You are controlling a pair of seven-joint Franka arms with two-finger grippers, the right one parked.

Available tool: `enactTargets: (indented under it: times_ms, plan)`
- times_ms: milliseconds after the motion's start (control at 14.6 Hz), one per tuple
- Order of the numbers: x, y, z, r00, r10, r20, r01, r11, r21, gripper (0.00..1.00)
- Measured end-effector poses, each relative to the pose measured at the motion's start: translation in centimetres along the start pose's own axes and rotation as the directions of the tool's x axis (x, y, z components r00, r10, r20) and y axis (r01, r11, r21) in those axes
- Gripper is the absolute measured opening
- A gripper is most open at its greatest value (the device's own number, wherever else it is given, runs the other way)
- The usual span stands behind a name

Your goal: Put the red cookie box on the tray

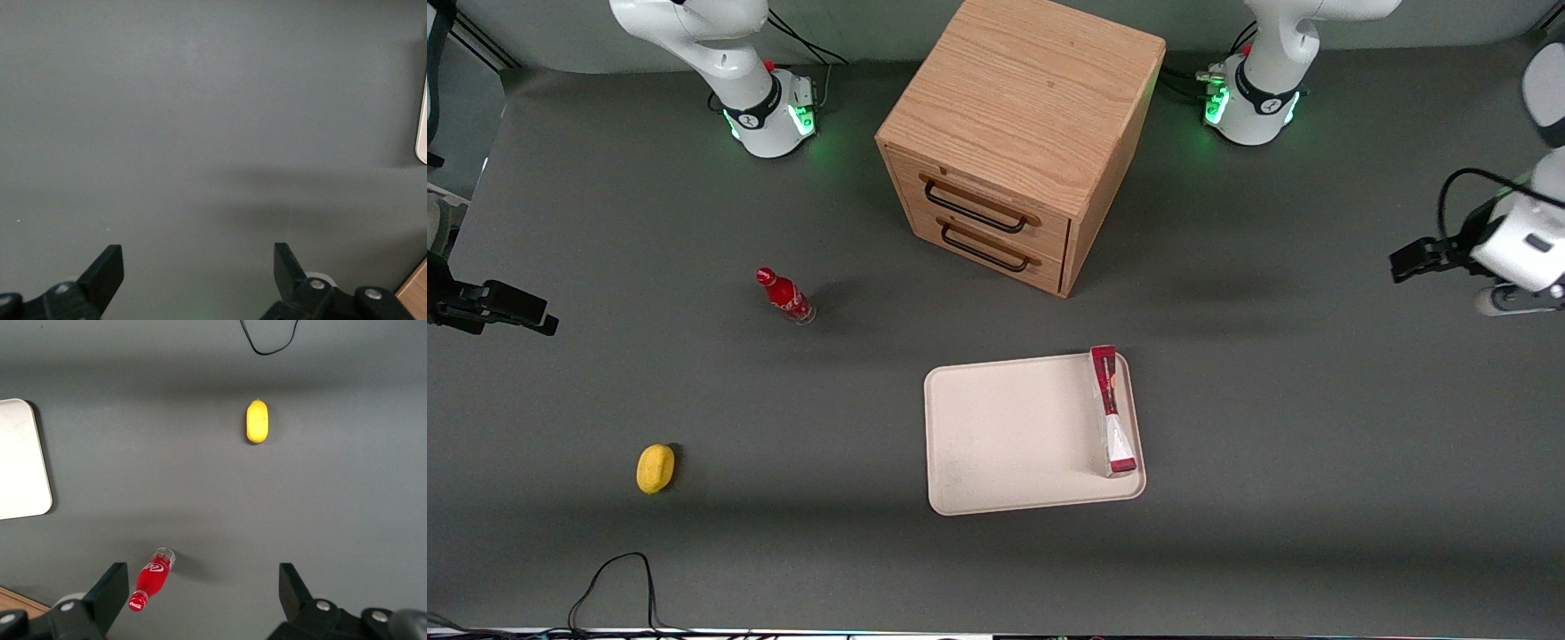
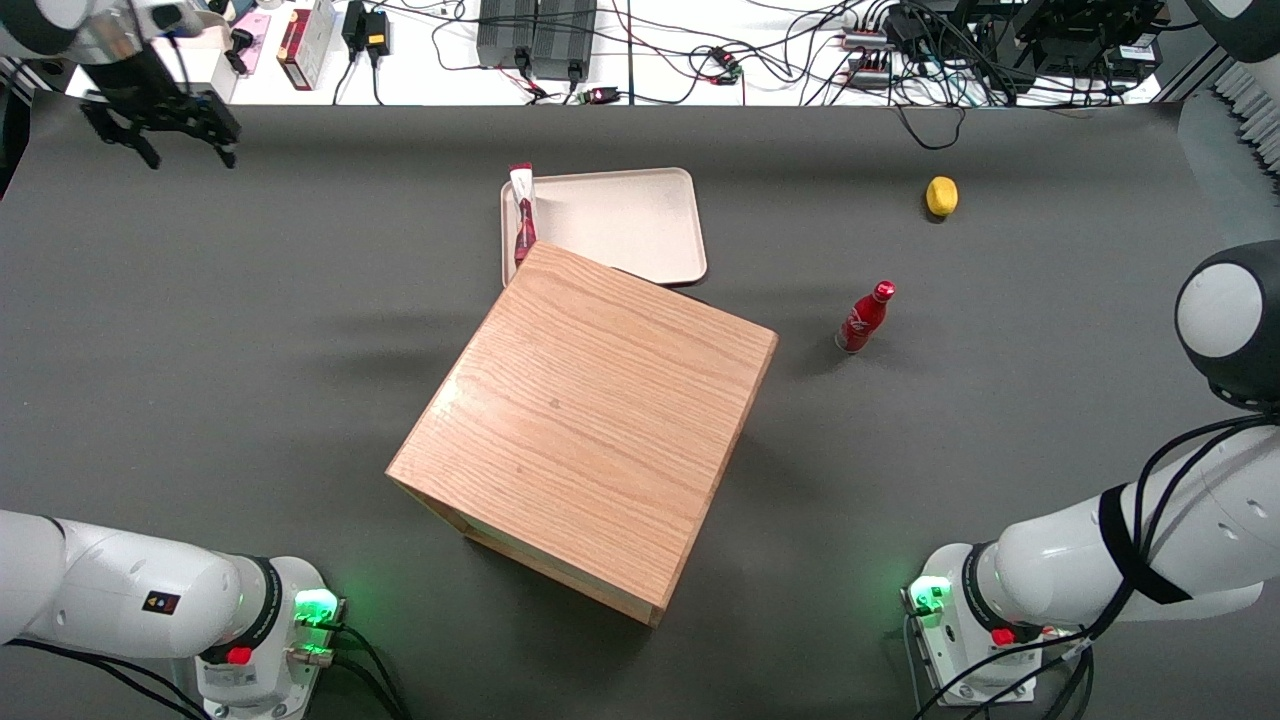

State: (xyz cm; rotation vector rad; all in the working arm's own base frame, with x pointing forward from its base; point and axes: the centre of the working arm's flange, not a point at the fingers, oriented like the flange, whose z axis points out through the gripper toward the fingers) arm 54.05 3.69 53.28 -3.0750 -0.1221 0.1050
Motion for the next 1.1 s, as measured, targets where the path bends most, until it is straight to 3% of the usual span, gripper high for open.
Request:
enactTargets:
  times_ms: [342, 616, 1096]
  plan:
    - [0.0, 0.2, -4.9, 1.0, 0.0, 0.009, 0.0, 1.0, 0.008, 1.0]
    - [0.5, 2.4, -5.0, 1.0, -0.005, 0.028, 0.005, 1.0, 0.009, 1.0]
    - [0.5, 2.8, -5.6, 0.999, -0.022, 0.03, 0.022, 1.0, 0.009, 1.0]
